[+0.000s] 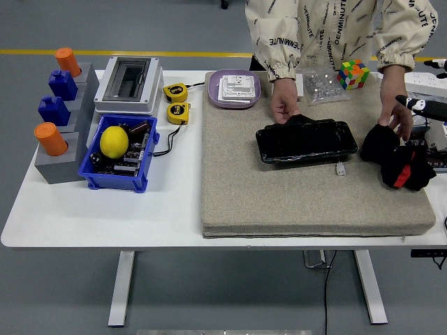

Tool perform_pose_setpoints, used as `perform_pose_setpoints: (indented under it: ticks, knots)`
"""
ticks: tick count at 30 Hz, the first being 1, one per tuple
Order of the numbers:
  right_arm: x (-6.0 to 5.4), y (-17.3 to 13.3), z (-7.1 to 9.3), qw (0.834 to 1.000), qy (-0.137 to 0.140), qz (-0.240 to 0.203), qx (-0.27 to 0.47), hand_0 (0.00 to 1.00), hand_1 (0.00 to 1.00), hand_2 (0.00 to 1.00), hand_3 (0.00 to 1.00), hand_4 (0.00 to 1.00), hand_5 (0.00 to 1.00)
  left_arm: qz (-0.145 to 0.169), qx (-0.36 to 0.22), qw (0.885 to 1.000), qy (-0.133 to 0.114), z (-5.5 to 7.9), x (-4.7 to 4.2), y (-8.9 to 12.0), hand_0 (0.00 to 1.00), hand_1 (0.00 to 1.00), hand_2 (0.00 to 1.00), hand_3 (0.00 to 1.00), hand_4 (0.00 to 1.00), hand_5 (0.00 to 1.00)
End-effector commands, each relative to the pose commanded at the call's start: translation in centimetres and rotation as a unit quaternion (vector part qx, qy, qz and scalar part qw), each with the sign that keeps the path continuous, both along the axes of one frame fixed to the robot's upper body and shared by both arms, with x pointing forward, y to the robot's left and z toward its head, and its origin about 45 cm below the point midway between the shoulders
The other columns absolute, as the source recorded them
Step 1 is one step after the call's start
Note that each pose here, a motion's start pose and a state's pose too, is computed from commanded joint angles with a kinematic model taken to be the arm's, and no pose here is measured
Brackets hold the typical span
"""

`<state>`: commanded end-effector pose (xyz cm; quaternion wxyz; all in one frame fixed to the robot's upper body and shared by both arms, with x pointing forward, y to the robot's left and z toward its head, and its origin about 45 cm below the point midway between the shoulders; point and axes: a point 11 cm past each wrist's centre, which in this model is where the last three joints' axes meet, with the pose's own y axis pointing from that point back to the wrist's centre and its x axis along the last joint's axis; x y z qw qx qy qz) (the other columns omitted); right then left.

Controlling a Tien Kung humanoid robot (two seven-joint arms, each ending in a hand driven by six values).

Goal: Pick the rag up,wipe the panel,place it on the desk

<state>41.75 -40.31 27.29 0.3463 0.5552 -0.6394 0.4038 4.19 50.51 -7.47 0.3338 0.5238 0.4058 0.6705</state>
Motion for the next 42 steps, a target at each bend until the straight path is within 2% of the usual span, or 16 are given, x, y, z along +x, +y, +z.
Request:
perform_pose_setpoints:
  ticks: [7, 15, 19, 33, 42]
  knots:
    - [-1.0, -0.3, -0.4, 0.999, 0.018, 0.025, 0.021, 0.732, 0.705, 0.784, 0.751, 0.998, 0.575, -0.003, 0.001, 1.000, -0.001, 0.1, 0.21, 0.1, 0.635, 0.658, 0.681, 0.572, 0.612, 0.505]
    - [-2.0, -0.8, -1.5, 0.999, 0.039, 0.024, 0.014, 0.732, 0.704, 0.777, 0.744, 0.998, 0.575, -0.003, 0.000, 1.000, 0.001, 0.0, 0.04, 0.0, 0.635, 0.658, 0.682, 0.572, 0.611, 0.505]
    - [-2.3, -1.1, -1.5, 0.999, 0.039, 0.021, 0.013, 0.732, 0.701, 0.775, 0.742, 0.998, 0.562, -0.003, 0.000, 1.000, 0.000, 0.0, 0.13, 0.0, 0.635, 0.658, 0.682, 0.573, 0.611, 0.507]
    - [-2.5, -2.0, -1.1, 0.999, 0.036, 0.009, 0.005, 0.734, 0.700, 0.769, 0.743, 0.998, 0.541, -0.002, -0.001, 1.000, -0.004, 0.0, 0.45, -0.1, 0.634, 0.658, 0.682, 0.573, 0.612, 0.509]
    - [-2.5, -2.0, -1.0, 0.999, 0.037, 0.008, -0.004, 0.737, 0.698, 0.768, 0.743, 0.998, 0.538, 0.000, -0.002, 1.000, -0.003, -0.1, 0.30, -0.2, 0.636, 0.658, 0.684, 0.573, 0.614, 0.511]
